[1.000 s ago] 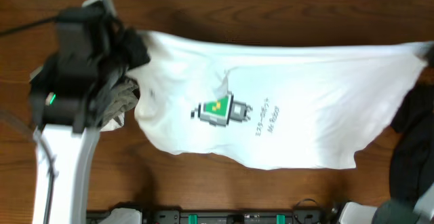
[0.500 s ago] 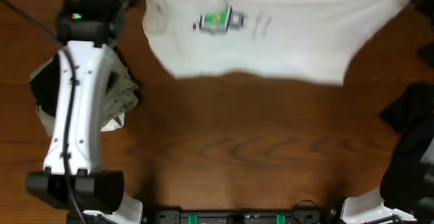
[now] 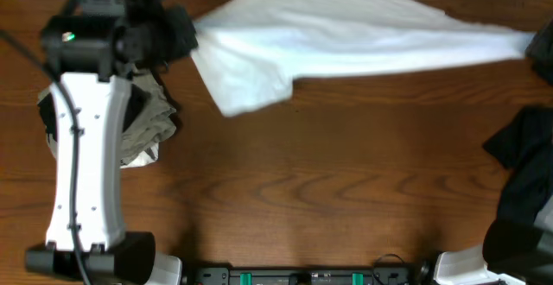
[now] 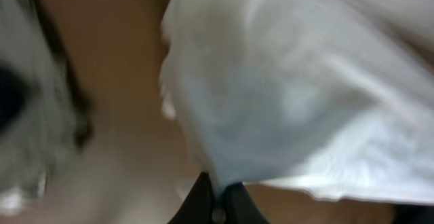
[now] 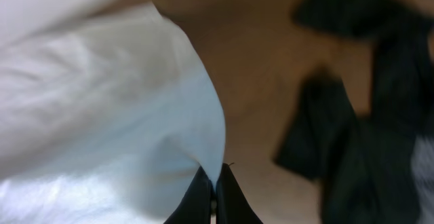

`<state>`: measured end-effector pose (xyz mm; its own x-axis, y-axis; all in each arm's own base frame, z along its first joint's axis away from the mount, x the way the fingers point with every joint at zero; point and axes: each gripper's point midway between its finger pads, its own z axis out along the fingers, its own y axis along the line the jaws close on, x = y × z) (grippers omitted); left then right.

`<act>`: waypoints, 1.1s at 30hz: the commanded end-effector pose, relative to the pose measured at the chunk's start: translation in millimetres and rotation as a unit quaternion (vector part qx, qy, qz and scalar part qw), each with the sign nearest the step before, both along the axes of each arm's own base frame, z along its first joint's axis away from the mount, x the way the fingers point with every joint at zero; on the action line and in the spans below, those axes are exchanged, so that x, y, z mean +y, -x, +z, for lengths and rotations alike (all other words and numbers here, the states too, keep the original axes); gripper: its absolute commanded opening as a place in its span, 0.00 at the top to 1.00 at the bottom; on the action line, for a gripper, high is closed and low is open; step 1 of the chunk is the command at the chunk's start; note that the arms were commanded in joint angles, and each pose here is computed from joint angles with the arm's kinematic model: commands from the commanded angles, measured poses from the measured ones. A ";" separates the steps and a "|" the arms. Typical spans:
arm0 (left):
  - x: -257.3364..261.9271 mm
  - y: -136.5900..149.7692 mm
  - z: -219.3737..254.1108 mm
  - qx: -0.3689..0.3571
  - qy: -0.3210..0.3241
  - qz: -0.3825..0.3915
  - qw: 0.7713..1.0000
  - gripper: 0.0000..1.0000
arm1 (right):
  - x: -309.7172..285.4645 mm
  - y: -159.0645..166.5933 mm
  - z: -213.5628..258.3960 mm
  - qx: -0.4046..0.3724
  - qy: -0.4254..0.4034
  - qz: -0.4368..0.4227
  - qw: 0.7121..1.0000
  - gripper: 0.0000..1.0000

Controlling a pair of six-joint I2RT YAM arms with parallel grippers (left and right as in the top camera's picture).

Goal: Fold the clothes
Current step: 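Lift the shirt with both grippers and shake it out, then lay the shirt flat on the table with both grippers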

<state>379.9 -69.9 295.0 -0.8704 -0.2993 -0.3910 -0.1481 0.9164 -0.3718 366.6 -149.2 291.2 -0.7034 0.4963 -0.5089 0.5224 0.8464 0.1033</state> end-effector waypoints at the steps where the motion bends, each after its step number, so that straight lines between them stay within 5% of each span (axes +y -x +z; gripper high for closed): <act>1: -5.5 21.3 -49.4 0.087 -0.009 -0.016 0.996 0.94 | -14.6 25.9 -47.7 0.104 0.036 -0.012 0.994 0.99; 10: -16.4 106.6 -164.1 0.291 -0.036 -0.048 0.955 0.94 | 3.7 81.7 -164.0 0.256 -0.013 -0.005 0.967 0.99; 17: -13.5 153.3 -198.3 0.373 -0.049 -0.058 0.925 0.94 | 12.4 104.2 -189.8 0.296 -0.030 -0.004 0.955 0.99; 26: -13.0 155.5 -201.0 0.372 -0.052 -0.073 0.924 0.94 | 11.2 100.5 -190.0 0.289 -0.028 -0.004 0.957 0.99; 33: -17.2 113.7 -208.8 0.289 -0.052 -0.071 0.953 0.94 | 8.8 79.8 -190.4 0.246 -0.027 -0.003 0.969 0.99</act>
